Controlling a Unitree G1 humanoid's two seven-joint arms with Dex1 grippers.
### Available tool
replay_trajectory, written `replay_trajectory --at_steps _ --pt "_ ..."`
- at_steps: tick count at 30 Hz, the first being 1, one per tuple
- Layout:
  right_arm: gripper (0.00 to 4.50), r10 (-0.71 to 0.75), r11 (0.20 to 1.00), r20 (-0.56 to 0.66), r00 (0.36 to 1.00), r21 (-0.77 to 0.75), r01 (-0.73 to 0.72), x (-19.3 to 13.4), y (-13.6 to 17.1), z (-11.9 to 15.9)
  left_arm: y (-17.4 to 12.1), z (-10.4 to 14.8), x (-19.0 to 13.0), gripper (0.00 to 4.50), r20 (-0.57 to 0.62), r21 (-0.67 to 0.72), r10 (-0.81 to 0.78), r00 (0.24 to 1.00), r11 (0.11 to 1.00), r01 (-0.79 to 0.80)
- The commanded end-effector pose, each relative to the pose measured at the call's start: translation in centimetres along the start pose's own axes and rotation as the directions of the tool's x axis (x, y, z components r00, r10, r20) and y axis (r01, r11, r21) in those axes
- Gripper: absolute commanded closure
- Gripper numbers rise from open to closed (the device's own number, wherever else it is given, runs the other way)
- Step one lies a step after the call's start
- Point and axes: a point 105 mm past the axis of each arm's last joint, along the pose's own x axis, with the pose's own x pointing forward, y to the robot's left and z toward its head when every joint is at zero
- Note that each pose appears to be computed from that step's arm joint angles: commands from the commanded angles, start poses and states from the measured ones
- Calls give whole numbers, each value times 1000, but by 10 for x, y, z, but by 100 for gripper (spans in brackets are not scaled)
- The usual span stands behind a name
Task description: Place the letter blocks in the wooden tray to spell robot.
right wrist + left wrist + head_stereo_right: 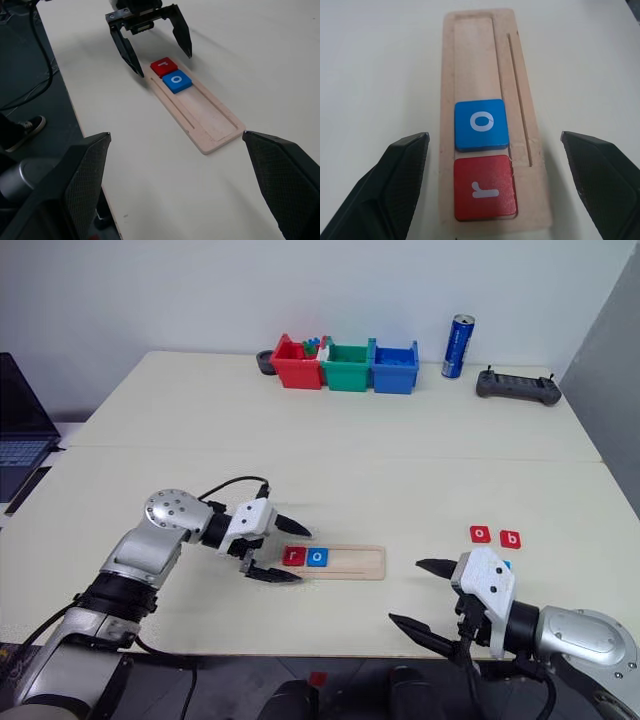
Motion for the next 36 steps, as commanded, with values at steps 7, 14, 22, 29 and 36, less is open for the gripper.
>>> replay_trajectory --at_steps 7,14,22,29,36 --pt "0 -328 942 122 937 120 314 -17 -39 5 -8 2 -56 4 41 -82 217 975 974 -213" --pt "0 -707 704 76 704 170 689 -34 -96 -13 -46 7 -68 4 125 -170 256 959 957 -233" --pt "0 -846 510 -61 530 201 837 -52 -123 -36 -67 12 -67 4 150 -191 254 956 956 -224" --pt "0 -781 550 -199 593 232 802 -50 -101 -49 -72 11 -66 4 127 -189 262 957 953 -236" --pt "0 -781 534 -254 571 202 821 -56 -97 -52 -70 17 -62 4 133 -181 261 956 955 -235"
